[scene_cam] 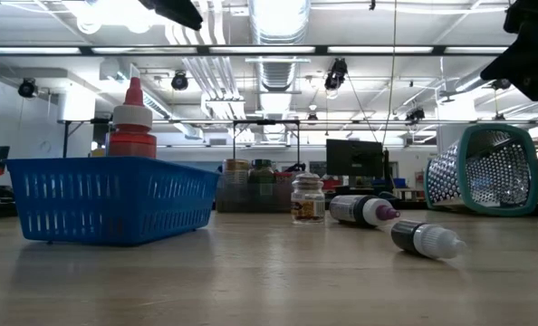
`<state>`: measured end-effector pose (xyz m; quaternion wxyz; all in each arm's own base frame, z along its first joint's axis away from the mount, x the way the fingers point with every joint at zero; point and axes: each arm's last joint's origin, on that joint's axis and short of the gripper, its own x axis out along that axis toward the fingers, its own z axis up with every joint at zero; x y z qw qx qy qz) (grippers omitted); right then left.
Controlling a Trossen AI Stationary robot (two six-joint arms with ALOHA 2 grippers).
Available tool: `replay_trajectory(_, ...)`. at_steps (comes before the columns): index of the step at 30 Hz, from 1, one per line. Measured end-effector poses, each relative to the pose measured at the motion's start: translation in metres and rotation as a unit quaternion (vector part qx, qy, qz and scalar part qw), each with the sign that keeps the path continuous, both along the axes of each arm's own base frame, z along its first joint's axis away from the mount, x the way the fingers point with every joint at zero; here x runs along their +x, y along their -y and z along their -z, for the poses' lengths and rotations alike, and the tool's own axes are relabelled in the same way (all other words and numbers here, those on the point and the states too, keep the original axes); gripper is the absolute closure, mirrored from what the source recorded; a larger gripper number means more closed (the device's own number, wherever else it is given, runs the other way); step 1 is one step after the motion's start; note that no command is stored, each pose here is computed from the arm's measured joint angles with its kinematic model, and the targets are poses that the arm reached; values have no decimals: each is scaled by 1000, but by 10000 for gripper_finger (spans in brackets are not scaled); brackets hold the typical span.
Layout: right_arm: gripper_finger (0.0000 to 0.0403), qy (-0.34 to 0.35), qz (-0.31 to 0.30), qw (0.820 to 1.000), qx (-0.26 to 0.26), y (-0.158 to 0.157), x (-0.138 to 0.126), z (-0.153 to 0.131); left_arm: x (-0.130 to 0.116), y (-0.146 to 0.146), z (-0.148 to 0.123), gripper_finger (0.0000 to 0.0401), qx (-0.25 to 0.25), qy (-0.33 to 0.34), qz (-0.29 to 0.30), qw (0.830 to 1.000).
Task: Pick & Place Kitchen Items
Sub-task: Put the brown spice bottle into the black bin
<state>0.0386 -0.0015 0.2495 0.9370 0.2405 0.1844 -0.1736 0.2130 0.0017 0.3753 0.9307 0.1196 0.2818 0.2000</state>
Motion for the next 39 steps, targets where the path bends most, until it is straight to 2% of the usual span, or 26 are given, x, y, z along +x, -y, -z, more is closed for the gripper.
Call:
replay_trajectory(4,394,0,0,1000,0,0,0,0,14,1,3,72,17,-29,35,999)
replay_trajectory(8,394,0,0,1000,0,0,0,0,30,2,12,68,29,-62,60,996)
replay_trajectory(12,394,0,0,1000,0,0,0,0,43,-3,17,71,38,-82,61,994)
replay_trajectory(17,394,0,0,1000,0,0,0,0,61,-3,25,71,-33,-75,115,990)
replay_trajectory(23,394,0,0,1000,0,0,0,0,95,0,50,71,-65,-80,159,982)
replay_trajectory(32,394,0,0,1000,0,0,0,0,142,-2,102,71,-84,-138,152,975)
replay_trajectory(39,394,0,0,1000,0,0,0,0,168,-2,119,73,-138,-144,180,963)
